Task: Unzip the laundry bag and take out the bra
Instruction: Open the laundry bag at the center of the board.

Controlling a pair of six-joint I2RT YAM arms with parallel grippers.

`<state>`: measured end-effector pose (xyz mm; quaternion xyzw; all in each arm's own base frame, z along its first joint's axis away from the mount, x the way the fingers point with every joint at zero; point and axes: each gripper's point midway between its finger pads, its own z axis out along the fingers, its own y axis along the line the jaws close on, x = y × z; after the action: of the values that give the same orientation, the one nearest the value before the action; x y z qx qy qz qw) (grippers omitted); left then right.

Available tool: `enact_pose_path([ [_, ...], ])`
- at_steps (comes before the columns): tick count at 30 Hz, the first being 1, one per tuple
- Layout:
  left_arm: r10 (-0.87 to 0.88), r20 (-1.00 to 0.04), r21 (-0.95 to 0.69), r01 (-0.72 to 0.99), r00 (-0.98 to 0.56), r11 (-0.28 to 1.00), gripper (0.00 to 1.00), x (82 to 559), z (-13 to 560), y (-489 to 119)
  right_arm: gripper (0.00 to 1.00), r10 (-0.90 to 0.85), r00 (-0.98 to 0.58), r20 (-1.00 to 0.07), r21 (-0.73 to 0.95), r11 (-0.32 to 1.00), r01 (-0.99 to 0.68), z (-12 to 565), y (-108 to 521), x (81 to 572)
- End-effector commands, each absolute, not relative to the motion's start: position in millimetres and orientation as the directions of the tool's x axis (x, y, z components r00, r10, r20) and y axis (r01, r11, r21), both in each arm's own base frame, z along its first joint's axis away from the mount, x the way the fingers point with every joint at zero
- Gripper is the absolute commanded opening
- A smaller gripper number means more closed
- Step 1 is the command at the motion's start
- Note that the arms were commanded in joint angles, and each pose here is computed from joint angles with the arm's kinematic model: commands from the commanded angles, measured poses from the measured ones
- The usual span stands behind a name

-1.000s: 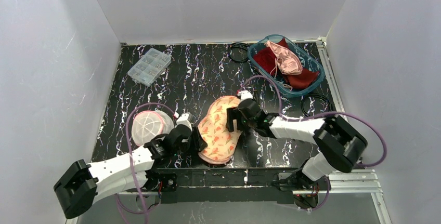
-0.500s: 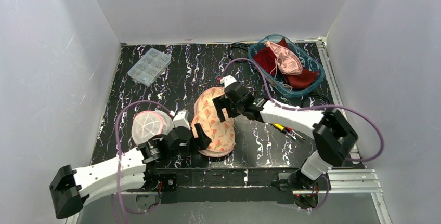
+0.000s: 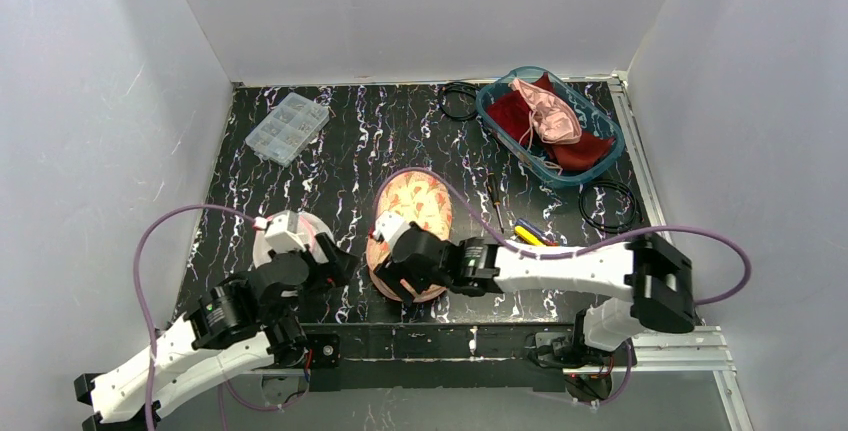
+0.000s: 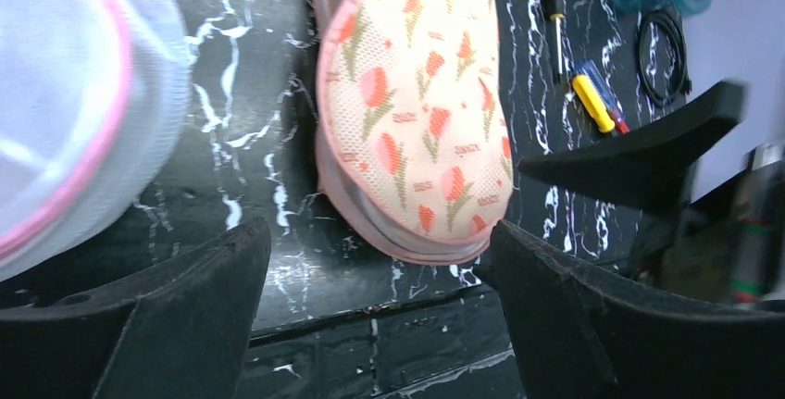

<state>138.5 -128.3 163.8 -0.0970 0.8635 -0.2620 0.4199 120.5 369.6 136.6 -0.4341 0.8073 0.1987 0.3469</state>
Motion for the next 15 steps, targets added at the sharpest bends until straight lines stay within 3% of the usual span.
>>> enact_pose_path([
  [1, -0.439, -0.704, -0.482, -0.078, -0.559, 0.873, 0.85, 136, 163, -79, 0.81, -0.538, -0.341, -0.771, -0.017, 0.553, -0.833, 136, 400, 119],
  [9, -0.475, -0.685, -0.492, -0.131, -0.552, 0.861, 0.85, 129, 157, -65, 0.69, -0.578, -0.304, -0.758, -0.087, 0.550, -0.831, 113, 432, 122],
  [15, -0.481, -0.677, -0.491, -0.145, -0.557, 0.859, 0.85, 127, 152, -62, 0.45, -0.636, -0.306, -0.708, -0.141, 0.552, -0.822, 92, 431, 125],
])
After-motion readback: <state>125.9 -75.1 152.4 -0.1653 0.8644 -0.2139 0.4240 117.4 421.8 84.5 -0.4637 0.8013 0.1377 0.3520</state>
